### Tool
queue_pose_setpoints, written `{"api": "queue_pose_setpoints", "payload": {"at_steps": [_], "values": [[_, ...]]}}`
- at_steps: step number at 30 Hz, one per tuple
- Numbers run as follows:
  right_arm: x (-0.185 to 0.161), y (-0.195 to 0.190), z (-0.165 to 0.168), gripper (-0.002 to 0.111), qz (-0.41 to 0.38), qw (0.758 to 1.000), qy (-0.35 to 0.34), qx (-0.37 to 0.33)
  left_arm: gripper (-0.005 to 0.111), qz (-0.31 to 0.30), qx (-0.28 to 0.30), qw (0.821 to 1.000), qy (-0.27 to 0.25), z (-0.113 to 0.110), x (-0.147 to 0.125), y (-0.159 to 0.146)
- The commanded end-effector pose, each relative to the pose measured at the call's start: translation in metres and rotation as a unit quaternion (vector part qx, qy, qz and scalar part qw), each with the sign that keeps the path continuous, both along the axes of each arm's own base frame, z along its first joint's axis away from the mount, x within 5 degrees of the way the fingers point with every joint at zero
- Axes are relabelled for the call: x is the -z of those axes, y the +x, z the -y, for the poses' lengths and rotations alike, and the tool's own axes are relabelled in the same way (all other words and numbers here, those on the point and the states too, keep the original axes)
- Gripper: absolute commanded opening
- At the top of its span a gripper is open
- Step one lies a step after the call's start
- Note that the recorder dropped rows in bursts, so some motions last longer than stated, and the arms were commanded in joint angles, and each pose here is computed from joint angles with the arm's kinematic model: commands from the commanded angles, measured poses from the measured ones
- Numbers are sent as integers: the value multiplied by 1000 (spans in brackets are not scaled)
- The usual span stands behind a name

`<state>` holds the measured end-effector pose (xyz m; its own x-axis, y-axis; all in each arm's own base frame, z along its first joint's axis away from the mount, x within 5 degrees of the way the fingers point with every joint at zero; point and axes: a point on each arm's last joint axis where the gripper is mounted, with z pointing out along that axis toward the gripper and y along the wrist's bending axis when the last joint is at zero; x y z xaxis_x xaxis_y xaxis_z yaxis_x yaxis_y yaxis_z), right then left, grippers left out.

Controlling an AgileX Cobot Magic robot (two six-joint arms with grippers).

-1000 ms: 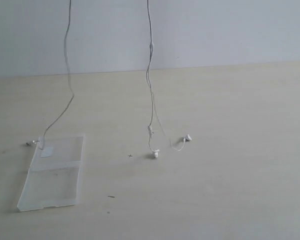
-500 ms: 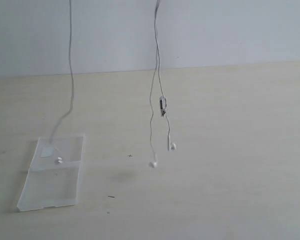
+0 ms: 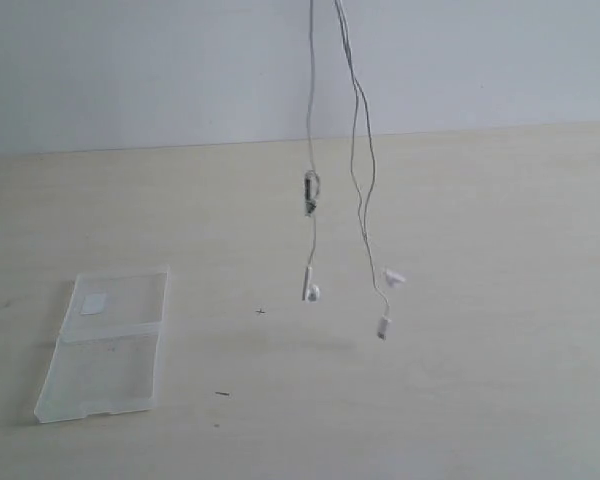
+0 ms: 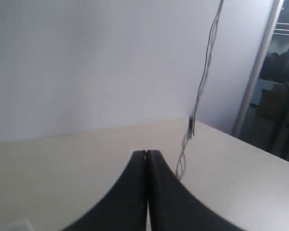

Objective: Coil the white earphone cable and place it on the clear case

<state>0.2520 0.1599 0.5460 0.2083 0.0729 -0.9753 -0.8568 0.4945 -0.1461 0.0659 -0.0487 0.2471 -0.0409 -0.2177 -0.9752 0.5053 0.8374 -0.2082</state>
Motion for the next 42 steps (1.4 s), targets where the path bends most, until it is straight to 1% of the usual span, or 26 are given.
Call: {"api": "queue_pose_setpoints", "payload": {"at_steps": [1, 2, 4, 7, 8, 9, 10, 11, 12, 13, 14, 15, 17, 18, 19, 21, 23, 27, 32, 34, 39, 42], "values": [[-5, -7, 3, 0, -8, 1000, 7, -10, 0, -39, 58, 998, 0, 2, -10, 21], [-5, -7, 3, 0, -8, 1000, 7, -10, 1, -46, 63, 997, 0, 1, -13, 27], [-4, -6, 3, 0, -6, 1000, 1, -5, 6, -61, 80, 995, -6, 1, -19, 38], [-2, -4, 4, 0, -10, 1000, -10, 9, 24, -79, 109, 991, -20, 0, -27, 53], [-1, -2, 5, 0, -20, 1000, -11, 21, 42, -95, 115, 988, -27, -2, -30, 65], [-1, -2, 5, 0, -23, 999, -9, 23, 52, -103, 116, 987, -30, -3, -30, 70], [-1, -2, 5, 0, -23, 999, -10, 23, 68, -123, 121, 984, -38, -5, -28, 82], [-1, -2, 5, 0, -23, 999, -10, 23, 72, -130, 127, 982, -40, -4, -28, 87], [-2, -3, 5, 0, -22, 999, -10, 22, 75, -150, 148, 976, -45, 0, -25, 97], [-2, -3, 5, 0, -23, 999, -10, 22, 74, -159, 161, 973, -44, 3, -24, 101], [-1, -3, 5, 0, -26, 999, -9, 20, 73, -170, 183, 968, -33, 11, -22, 111], [-1, -3, 5, 0, -26, 999, -9, 20, 73, -173, 192, 966, -27, 15, -21, 114], [-1, -3, 5, 0, -26, 999, -9, 20, 73, -167, 235, 957, 16, 36, -19, 129], [-1, -3, 5, 0, -24, 999, -12, 22, 73, -162, 244, 956, 30, 41, -18, 133], [-1, -3, 6, 0, -18, 999, -23, 29, 73, -148, 257, 953, 58, 49, -16, 139], [-4, -4, 9, 0, -16, 998, -42, 51, 73, -147, 256, 952, 82, 56, -13, 147], [-8, -4, 12, 0, -29, 997, -40, 65, 73, -141, 249, 953, 96, 57, -12, 157], [-12, -7, 12, 0, -34, 997, -31, 59, 73, -130, 272, 948, 99, 63, -12, 169], [-12, -8, 12, 0, -34, 997, -33, 57, 73, -100, 311, 937, 128, 85, -13, 180], [-12, -8, 12, 0, -33, 997, -34, 58, 73, -93, 318, 933, 142, 95, -11, 186], [-11, -9, 11, 0, -36, 997, -41, 49, 73, -97, 311, 932, 161, 111, -9, 201], [-10, -9, 11, 0, -37, 997, -43, 47, 73, -96, 301, 934, 167, 113, -10, 211]]}}
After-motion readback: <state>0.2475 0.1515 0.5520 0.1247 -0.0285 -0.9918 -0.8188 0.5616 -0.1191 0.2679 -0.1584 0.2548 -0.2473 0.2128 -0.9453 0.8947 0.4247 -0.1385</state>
